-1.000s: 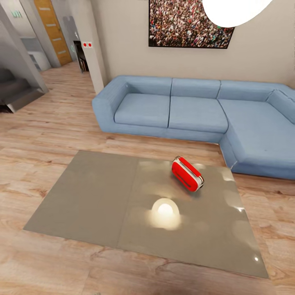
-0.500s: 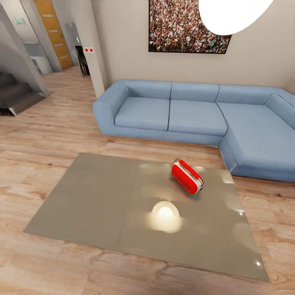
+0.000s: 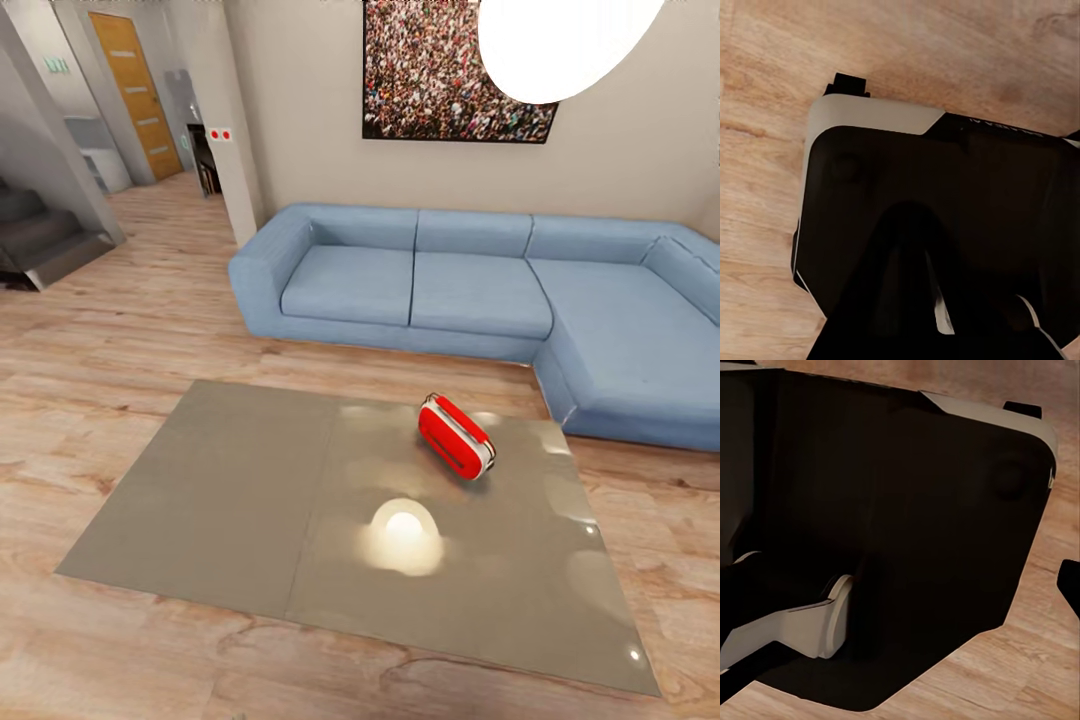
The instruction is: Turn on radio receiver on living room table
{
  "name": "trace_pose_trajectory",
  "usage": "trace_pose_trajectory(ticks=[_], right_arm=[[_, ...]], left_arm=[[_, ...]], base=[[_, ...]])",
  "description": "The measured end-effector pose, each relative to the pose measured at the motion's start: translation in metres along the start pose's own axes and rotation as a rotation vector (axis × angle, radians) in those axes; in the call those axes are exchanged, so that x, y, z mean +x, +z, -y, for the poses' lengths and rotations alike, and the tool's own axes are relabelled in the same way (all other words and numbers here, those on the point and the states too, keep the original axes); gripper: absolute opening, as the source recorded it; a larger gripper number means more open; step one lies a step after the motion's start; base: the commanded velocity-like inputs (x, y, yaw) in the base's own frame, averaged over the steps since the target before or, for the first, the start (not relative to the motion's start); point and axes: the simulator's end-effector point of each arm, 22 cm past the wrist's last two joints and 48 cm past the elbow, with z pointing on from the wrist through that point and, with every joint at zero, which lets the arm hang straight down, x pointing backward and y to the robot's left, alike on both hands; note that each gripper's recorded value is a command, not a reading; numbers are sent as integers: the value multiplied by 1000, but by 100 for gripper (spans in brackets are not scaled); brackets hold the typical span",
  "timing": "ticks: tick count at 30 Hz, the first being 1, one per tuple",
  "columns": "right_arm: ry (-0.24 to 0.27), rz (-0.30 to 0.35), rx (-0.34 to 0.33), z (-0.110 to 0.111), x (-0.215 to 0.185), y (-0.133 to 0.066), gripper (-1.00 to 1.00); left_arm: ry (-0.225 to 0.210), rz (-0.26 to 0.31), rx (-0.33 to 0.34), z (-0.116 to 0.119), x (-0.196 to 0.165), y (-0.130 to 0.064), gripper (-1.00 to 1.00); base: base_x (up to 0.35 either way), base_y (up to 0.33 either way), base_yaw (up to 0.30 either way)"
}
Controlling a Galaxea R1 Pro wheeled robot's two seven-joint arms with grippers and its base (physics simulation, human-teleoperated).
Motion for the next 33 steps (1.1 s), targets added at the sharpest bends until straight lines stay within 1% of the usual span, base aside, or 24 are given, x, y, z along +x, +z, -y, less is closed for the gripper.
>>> trace_pose_trajectory(ticks=[33], right_arm=[[-12, 50, 8, 2, -21, -5, 100]], left_arm=[[6, 50, 12, 6, -20, -10, -100]], base=[[0, 0, 0]])
